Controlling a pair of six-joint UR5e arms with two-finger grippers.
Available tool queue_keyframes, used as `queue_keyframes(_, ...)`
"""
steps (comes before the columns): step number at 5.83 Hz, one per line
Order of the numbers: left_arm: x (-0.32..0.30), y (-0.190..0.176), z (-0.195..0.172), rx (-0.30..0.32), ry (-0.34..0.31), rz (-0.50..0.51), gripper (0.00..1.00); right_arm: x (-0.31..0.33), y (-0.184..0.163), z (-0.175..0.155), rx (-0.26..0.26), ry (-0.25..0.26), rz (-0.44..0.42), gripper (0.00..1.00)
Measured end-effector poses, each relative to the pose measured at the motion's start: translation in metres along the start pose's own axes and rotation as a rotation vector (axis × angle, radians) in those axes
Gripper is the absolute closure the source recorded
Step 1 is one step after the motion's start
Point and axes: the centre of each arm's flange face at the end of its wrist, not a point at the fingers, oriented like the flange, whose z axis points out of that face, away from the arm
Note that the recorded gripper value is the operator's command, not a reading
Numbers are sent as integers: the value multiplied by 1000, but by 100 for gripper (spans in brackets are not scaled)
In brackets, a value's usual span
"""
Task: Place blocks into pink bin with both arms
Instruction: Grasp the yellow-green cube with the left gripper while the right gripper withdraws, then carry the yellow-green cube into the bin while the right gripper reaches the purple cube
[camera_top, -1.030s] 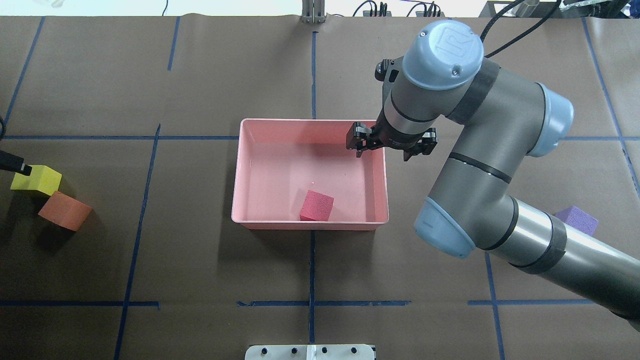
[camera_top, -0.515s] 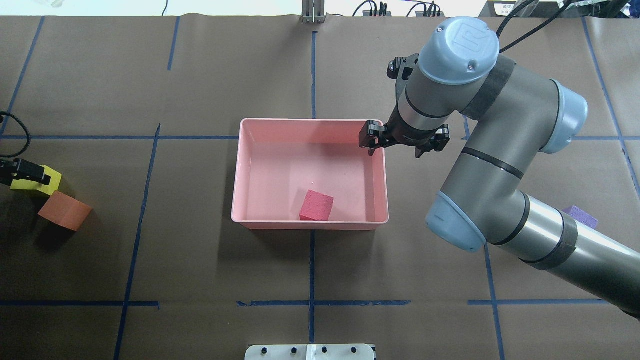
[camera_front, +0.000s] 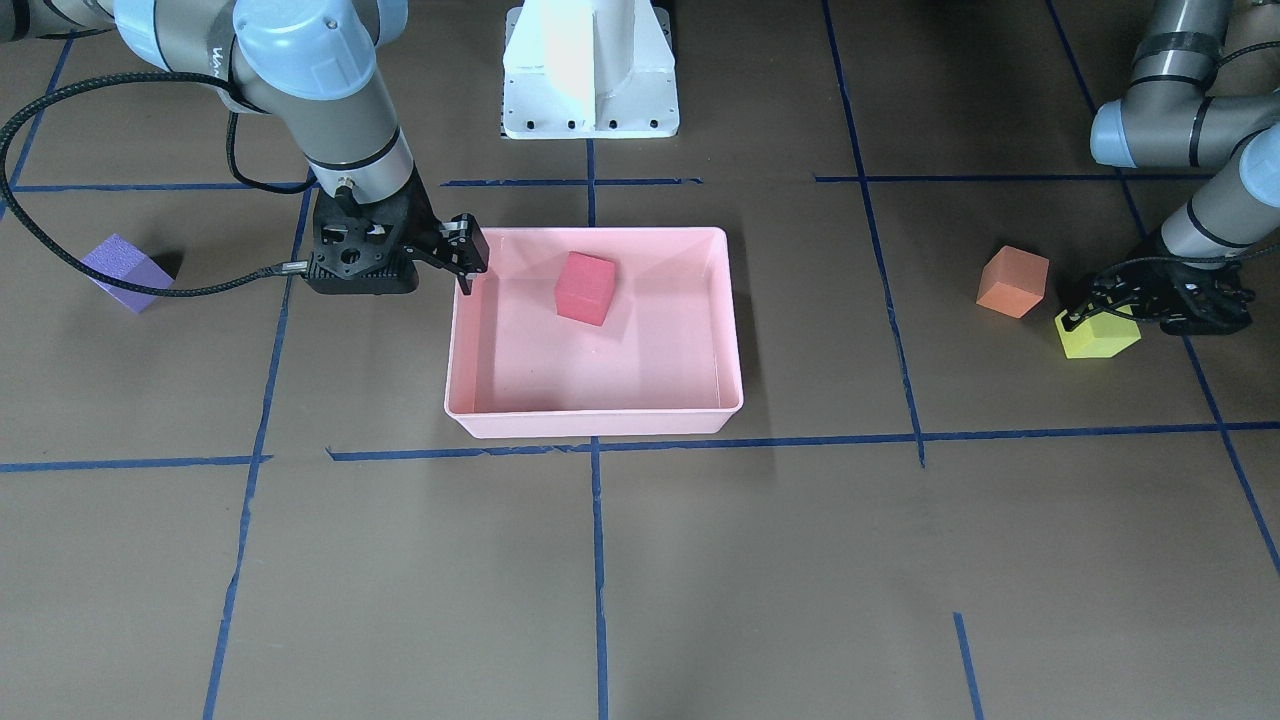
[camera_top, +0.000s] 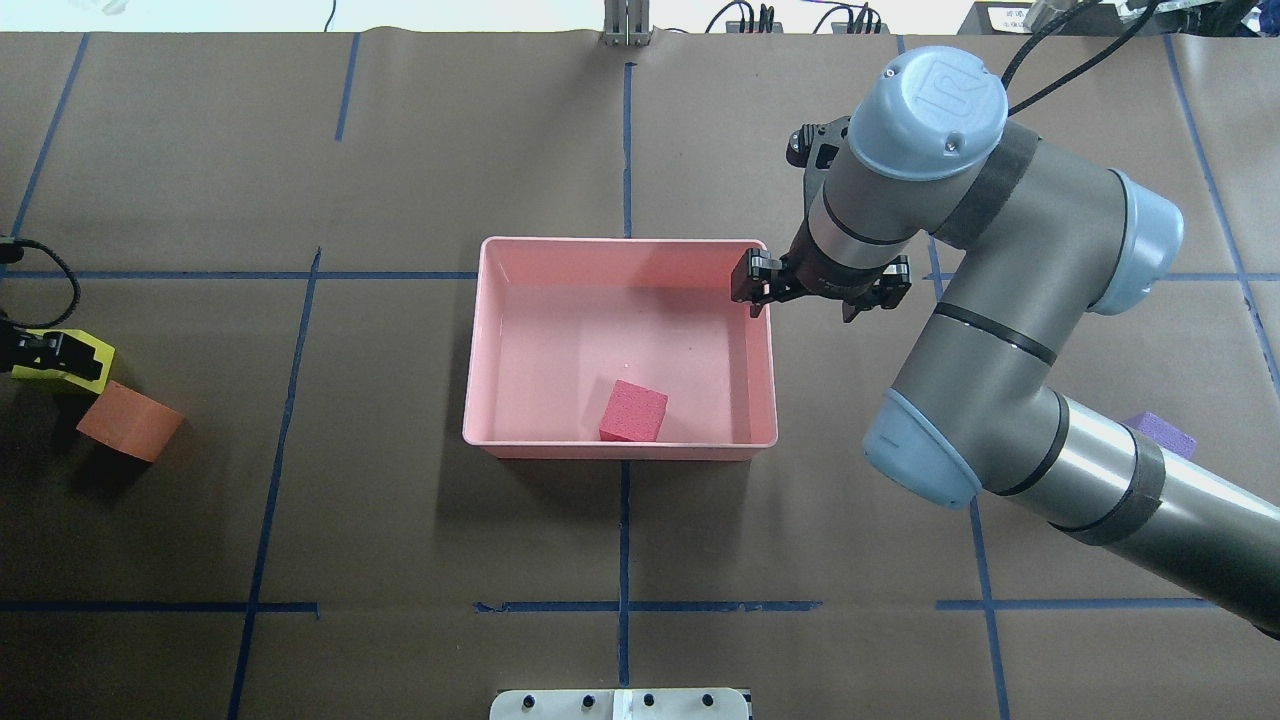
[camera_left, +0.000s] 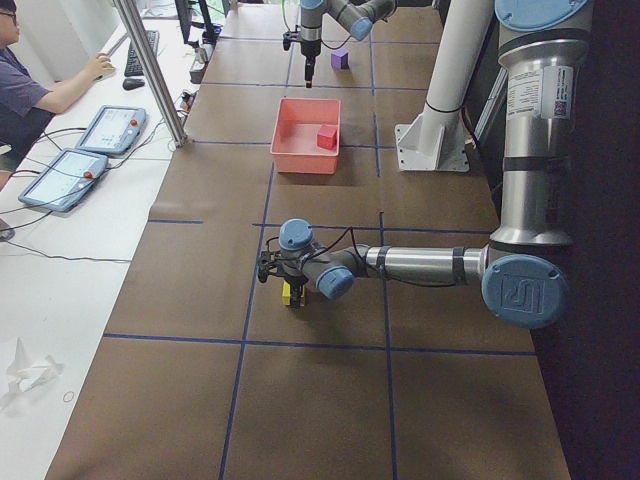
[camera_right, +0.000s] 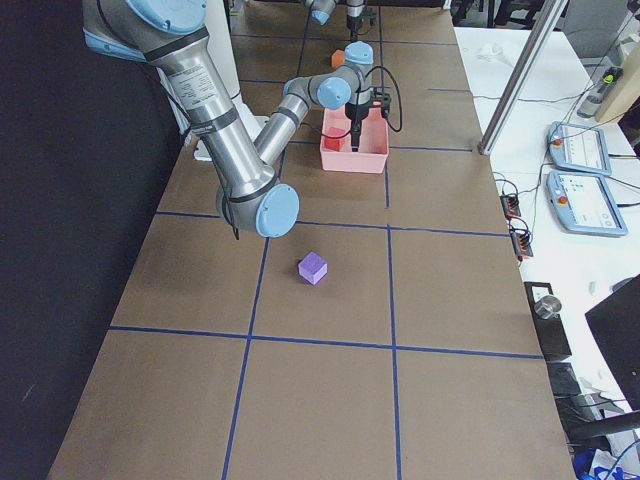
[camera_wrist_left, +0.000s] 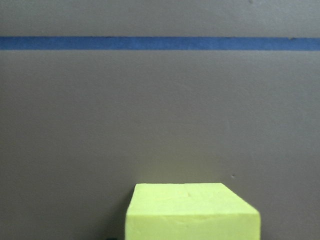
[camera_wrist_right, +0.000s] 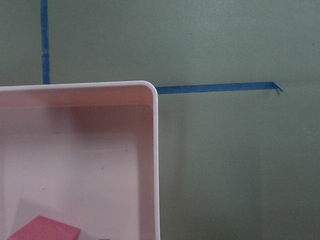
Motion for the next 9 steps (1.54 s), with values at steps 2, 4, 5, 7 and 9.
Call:
queue_keyframes(2, 24, -11, -14, 38, 26, 35, 64, -1, 0, -2, 1, -5, -11, 0)
queue_keyframes(4, 85, -39, -56, 125, 104, 92, 64, 11, -4, -11, 13, -11, -56, 0)
queue_keyframes(5, 120, -55, -77, 163, 146, 84, 64, 34, -3, -15, 21, -5, -105, 0)
queue_keyframes(7, 214, -83, -117, 178, 212, 30, 64, 106, -3, -24, 12, 17, -208, 0)
queue_keyframes(9, 359, -69, -148, 127, 194, 0, 64, 194, -6, -42, -5, 31, -311, 0)
